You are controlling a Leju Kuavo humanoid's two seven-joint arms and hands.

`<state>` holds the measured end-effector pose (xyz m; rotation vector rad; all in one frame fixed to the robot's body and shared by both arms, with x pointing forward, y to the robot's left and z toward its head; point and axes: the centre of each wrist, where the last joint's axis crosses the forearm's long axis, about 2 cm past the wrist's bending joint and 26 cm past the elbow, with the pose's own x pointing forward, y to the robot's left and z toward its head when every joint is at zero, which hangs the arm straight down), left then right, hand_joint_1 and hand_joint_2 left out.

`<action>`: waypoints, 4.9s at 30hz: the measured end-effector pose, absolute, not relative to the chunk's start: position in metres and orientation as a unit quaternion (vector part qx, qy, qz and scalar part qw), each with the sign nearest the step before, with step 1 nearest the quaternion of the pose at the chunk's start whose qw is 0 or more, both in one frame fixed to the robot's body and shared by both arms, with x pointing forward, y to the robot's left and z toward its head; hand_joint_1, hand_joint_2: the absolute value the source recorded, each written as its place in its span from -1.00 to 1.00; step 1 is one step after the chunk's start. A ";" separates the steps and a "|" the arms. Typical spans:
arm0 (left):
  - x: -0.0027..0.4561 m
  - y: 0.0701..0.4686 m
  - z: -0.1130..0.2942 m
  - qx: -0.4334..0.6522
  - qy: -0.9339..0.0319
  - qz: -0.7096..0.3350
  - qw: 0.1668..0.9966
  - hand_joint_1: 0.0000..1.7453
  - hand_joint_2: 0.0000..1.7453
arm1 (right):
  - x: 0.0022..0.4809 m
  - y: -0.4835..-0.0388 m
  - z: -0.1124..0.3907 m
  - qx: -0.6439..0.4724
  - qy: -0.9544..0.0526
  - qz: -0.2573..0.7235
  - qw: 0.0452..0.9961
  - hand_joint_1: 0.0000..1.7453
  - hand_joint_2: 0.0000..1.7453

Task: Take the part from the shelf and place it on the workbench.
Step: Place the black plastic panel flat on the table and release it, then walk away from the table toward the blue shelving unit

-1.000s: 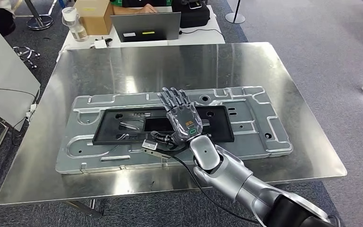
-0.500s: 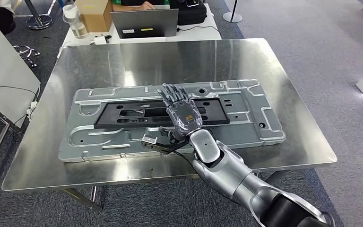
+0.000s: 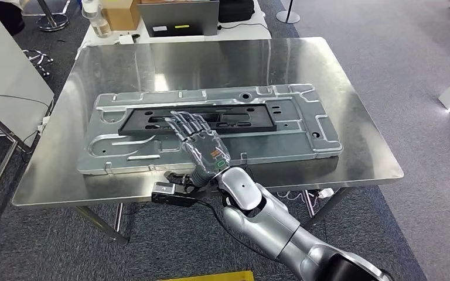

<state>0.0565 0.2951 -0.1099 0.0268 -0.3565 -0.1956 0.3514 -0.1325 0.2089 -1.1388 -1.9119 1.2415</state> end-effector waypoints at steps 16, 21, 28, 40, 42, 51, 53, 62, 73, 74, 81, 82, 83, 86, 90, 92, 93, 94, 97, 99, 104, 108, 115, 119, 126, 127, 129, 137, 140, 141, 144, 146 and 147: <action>0.049 0.292 -0.111 0.012 -0.172 -0.048 0.984 -1.00 -1.00 | 0.258 -0.114 0.172 -0.196 -0.840 0.362 0.353 -1.00 -1.00; 0.046 0.293 -0.111 0.014 -0.172 -0.031 0.984 -1.00 -1.00 | 0.232 -0.130 0.138 -0.056 -0.842 0.313 0.435 -1.00 -1.00; 0.045 0.295 -0.111 0.017 -0.175 -0.011 0.984 -1.00 -1.00 | 0.207 -0.162 0.091 0.130 -0.811 0.145 0.552 -1.00 -1.00; 0.041 0.291 -0.112 0.025 -0.170 0.026 0.985 -1.00 -1.00 | 0.133 -0.270 -0.052 0.123 -0.673 -0.109 0.721 -1.00 -1.00; 0.041 0.290 -0.112 0.025 -0.170 0.030 0.985 -1.00 -1.00 | 0.124 -0.275 -0.062 0.104 -0.653 -0.138 0.738 -1.00 -1.00; 0.039 0.286 -0.112 0.025 -0.176 0.041 0.983 -1.00 -1.00 | 0.055 -0.273 -0.105 -0.091 -0.360 -0.232 0.899 -1.00 -1.00; 0.038 0.286 -0.112 0.026 -0.177 0.042 0.983 -1.00 -1.00 | 0.044 -0.266 -0.108 -0.104 -0.287 -0.236 0.923 -1.00 -1.00; 0.040 0.287 -0.112 0.029 -0.180 0.045 0.982 -1.00 -1.00 | 0.040 -0.244 -0.109 -0.088 -0.209 -0.238 0.944 -1.00 -1.00; 0.036 0.286 -0.112 0.028 -0.172 0.052 0.983 -1.00 -1.00 | 0.033 -0.228 -0.108 -0.053 -0.117 -0.164 0.978 -1.00 -1.00; 0.037 0.286 -0.112 0.028 -0.173 0.053 0.983 -1.00 -1.00 | 0.033 -0.228 -0.108 -0.050 -0.118 -0.155 0.979 -1.00 -1.00; 0.037 0.287 -0.112 0.025 -0.171 0.050 0.984 -1.00 -1.00 | 0.037 -0.223 -0.107 -0.041 -0.116 -0.060 0.991 -1.00 -1.00; 0.037 0.287 -0.112 0.025 -0.171 0.050 0.984 -1.00 -1.00 | 0.037 -0.223 -0.107 -0.040 -0.112 -0.049 0.992 -1.00 -1.00; 0.037 0.287 -0.112 0.026 -0.171 0.049 0.984 -1.00 -1.00 | 0.036 -0.222 -0.107 -0.038 -0.108 -0.041 0.993 -1.00 -1.00; 0.036 0.288 -0.112 0.026 -0.167 0.047 0.984 -1.00 -1.00 | 0.037 -0.220 -0.107 -0.034 -0.102 -0.026 0.994 -1.00 -1.00; 0.037 0.289 -0.112 0.027 -0.167 0.047 0.984 -1.00 -1.00 | 0.038 -0.218 -0.107 -0.031 -0.100 -0.017 0.994 -1.00 -1.00; 0.036 0.289 -0.112 0.027 -0.167 0.047 0.984 -1.00 -1.00 | 0.039 -0.217 -0.106 -0.029 -0.098 -0.014 0.995 -1.00 -1.00; 0.036 0.290 -0.112 0.027 -0.167 0.047 0.984 -1.00 -1.00 | 0.040 -0.217 -0.106 -0.029 -0.096 -0.013 0.995 -1.00 -1.00; 0.036 0.290 -0.112 0.028 -0.167 0.047 0.984 -1.00 -1.00 | 0.040 -0.217 -0.106 -0.028 -0.095 -0.012 0.995 -1.00 -1.00; 0.037 0.290 -0.112 0.028 -0.167 0.046 0.984 -1.00 -1.00 | 0.039 -0.217 -0.106 -0.027 -0.088 -0.011 0.996 -1.00 -1.00; 0.037 0.290 -0.112 0.028 -0.167 0.046 0.984 -1.00 -1.00 | 0.037 -0.217 -0.107 -0.027 -0.083 -0.010 0.996 -1.00 -1.00; 0.036 0.289 -0.112 0.027 -0.167 0.042 0.985 -1.00 -1.00 | 0.035 -0.217 -0.107 -0.026 -0.082 -0.003 0.996 -1.00 -1.00; 0.036 0.289 -0.112 0.026 -0.166 0.042 0.985 -1.00 -1.00 | 0.038 -0.217 -0.106 -0.025 -0.085 -0.001 0.996 -1.00 -1.00; 0.036 0.288 -0.112 0.026 -0.167 0.041 0.985 -1.00 -1.00 | 0.035 -0.216 -0.107 -0.022 -0.082 0.002 0.996 -1.00 -1.00; 0.036 0.289 -0.112 0.026 -0.166 0.039 0.985 -1.00 -1.00 | 0.036 -0.216 -0.106 -0.019 -0.084 0.003 0.996 -1.00 -1.00; 0.034 0.289 -0.113 0.026 -0.167 0.036 0.985 -1.00 -1.00 | 0.042 -0.216 -0.106 -0.017 -0.089 0.005 0.996 -1.00 -1.00; 0.035 0.289 -0.113 0.026 -0.168 0.036 0.985 -1.00 -1.00 | 0.041 -0.216 -0.106 -0.017 -0.088 0.005 0.996 -1.00 -1.00; 0.036 0.289 -0.112 0.026 -0.170 0.036 0.984 -1.00 -1.00 | 0.039 -0.216 -0.106 -0.017 -0.087 0.006 0.996 -1.00 -1.00; 0.037 0.288 -0.112 0.023 -0.171 0.035 0.984 -1.00 -1.00 | 0.039 -0.216 -0.106 -0.018 -0.086 0.012 0.996 -1.00 -1.00; 0.034 0.288 -0.113 0.023 -0.168 0.035 0.985 -1.00 -1.00 | 0.043 -0.216 -0.106 -0.018 -0.090 0.012 0.996 -1.00 -1.00; 0.035 0.288 -0.112 0.022 -0.169 0.035 0.985 -1.00 -1.00 | 0.042 -0.216 -0.106 -0.018 -0.091 0.012 0.996 -1.00 -1.00; 0.037 0.289 -0.112 0.022 -0.172 0.034 0.984 -1.00 -1.00 | 0.039 -0.215 -0.106 -0.017 -0.089 0.012 0.996 -1.00 -1.00; 0.036 0.289 -0.112 0.022 -0.171 0.033 0.984 -1.00 -1.00 | 0.038 -0.216 -0.106 -0.017 -0.088 0.012 0.996 -1.00 -1.00; 0.035 0.289 -0.112 0.023 -0.170 0.033 0.985 -1.00 -1.00 | 0.038 -0.216 -0.106 -0.017 -0.088 0.012 0.996 -1.00 -1.00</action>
